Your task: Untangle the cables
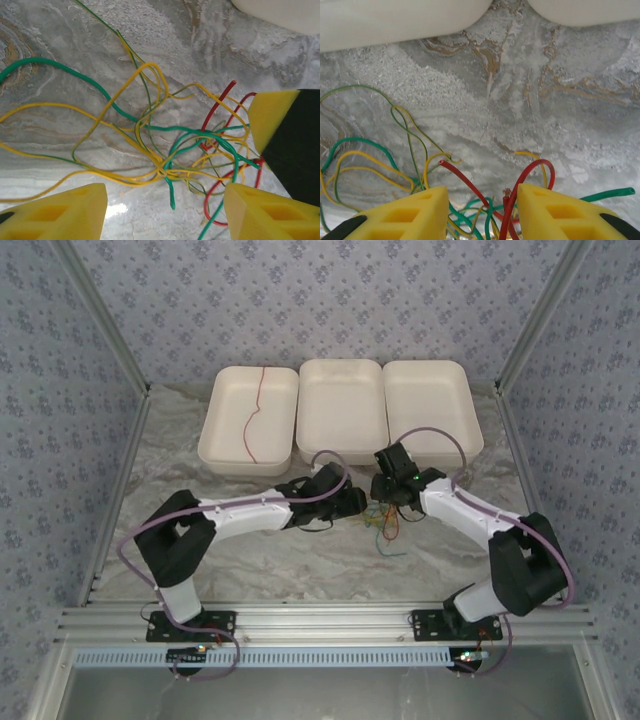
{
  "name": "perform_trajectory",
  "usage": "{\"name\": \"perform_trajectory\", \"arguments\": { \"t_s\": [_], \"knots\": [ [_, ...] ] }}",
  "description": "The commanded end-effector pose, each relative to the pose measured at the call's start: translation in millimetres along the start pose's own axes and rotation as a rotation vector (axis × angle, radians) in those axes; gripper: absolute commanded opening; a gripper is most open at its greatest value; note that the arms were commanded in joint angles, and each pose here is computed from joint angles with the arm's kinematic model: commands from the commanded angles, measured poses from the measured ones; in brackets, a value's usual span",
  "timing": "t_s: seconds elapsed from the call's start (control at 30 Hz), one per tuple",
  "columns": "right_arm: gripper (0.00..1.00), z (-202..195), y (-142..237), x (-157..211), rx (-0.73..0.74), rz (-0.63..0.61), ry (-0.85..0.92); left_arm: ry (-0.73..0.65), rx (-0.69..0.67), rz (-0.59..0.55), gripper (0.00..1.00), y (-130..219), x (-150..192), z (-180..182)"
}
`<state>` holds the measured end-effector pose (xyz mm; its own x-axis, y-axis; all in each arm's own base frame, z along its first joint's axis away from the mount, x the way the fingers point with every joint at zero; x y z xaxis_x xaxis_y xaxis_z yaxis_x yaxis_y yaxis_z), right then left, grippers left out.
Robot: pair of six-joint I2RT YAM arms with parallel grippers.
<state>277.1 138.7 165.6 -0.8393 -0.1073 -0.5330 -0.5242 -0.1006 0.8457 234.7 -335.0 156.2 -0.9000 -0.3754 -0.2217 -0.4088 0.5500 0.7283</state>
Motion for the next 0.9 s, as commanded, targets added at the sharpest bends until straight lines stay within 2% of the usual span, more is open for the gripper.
{"name": "perform_trajectory", "arguments": {
  "t_s": [0.0, 0.13, 0.27, 0.43, 0.63, 0.77, 0.83, 0.87],
  "knots": [
    [0.41, -1.0, 0.9, -11.0, 0.013, -0.027, 0.013, 0.028, -0.048, -0.054, 0.64, -6.6, -5.9, -0.4],
    [0.46, -6.0, 8.2, -6.8, 0.011, -0.055, -0.012, 0.043, -0.065, -0.077, 0.64, -11.1, -8.0, 5.4],
    [0.46, -16.9, 10.4, 3.2, 0.042, -0.017, -0.059, 0.051, -0.089, -0.06, 0.64, -25.7, -6.0, 10.0],
    [0.46, -27.9, 16.7, 21.9, 0.028, -0.042, -0.123, 0.071, -0.068, -0.049, 0.64, -37.9, -2.3, 12.7],
    [0.43, -25.7, 4.1, 20.6, -0.045, -0.039, -0.213, 0.083, -0.066, -0.052, 0.57, -47.1, -1.1, 16.0],
    [0.35, -21.4, -8.6, 19.1, -0.085, -0.026, -0.251, 0.096, -0.063, -0.063, 0.51, -50.9, -0.5, 20.4],
    [0.19, -22.2, -11.1, 19.6, -0.083, -0.024, -0.255, 0.096, -0.064, -0.069, 0.46, -52.1, -0.6, 21.7],
    [0.11, -22.3, -10.2, 20.0, -0.083, -0.029, -0.257, 0.095, -0.067, -0.075, 0.4, -52.5, -1.3, 22.7]
  ]
}}
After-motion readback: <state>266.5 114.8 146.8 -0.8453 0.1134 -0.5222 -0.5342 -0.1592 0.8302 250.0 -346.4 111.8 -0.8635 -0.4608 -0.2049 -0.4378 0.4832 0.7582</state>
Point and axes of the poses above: each hand's point on the last joint's axis, 136 mm out from that joint toward the fingers, its own y axis back along the fingers, its own z axis along the line the jaws close on, x = y × z, the point moved 9 cm from there along y, back along the fingers, and after that the axes turned 13 degrees about y, right-handed, at the moved point
